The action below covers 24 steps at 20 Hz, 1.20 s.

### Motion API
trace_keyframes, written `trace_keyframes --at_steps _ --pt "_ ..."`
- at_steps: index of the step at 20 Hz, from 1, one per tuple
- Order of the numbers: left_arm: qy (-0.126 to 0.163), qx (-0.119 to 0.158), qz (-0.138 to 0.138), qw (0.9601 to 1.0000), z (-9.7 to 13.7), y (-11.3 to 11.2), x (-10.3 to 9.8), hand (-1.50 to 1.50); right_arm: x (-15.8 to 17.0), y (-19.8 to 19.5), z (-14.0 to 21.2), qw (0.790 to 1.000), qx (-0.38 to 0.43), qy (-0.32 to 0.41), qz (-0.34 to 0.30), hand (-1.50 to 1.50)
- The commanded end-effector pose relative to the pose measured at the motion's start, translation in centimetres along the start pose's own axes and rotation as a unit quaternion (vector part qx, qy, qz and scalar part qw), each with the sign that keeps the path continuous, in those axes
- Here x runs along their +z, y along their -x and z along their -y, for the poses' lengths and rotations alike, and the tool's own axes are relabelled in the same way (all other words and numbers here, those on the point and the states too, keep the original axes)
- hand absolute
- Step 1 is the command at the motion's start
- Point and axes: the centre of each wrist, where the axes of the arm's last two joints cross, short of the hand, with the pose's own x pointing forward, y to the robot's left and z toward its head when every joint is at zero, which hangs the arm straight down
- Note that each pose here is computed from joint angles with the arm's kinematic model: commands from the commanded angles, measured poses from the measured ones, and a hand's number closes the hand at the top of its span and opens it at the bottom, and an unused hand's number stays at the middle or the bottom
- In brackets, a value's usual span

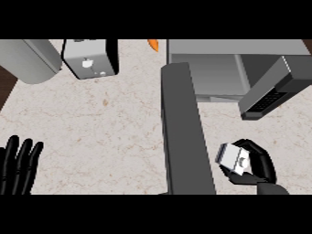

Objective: Pick up the milk, place it into the microwave and close the microwave

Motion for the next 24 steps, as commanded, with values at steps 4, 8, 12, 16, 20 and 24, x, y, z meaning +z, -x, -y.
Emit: trace_keyframes --at_steps 4,8,12,16,20,24 --pt "-0.004 -0.004 -0.003 1.0000 -1.2 -1.1 0.9 -1.50 2.3 0.0 -0.4 0.994 -0.061 -0.042 0.077 1.50" --pt "-0.016 0.001 -0.014 0.9998 -0.9 0.7 0.7 -1.50 1.7 -1.2 -2.2 0.995 -0.054 -0.041 0.072 1.50" --pt "-0.012 -0.002 -0.014 0.9998 -1.8 -0.3 1.0 -1.50 -1.8 -4.2 -2.5 0.996 -0.030 -0.031 0.072 1.50" --pt "-0.019 -0.002 -0.013 0.9997 -1.8 0.9 0.7 -1.50 -4.1 -6.2 -5.2 0.995 -0.019 -0.017 0.097 1.50" --pt "-0.010 0.007 -0.027 0.9996 -2.9 1.1 1.1 -1.50 -8.0 -8.3 -8.2 0.994 0.000 -0.034 0.102 1.50" --pt "-0.016 -0.006 -0.021 0.9996 -2.4 0.7 0.3 -1.50 -10.8 -9.3 -9.3 0.994 0.062 -0.014 0.090 1.50"
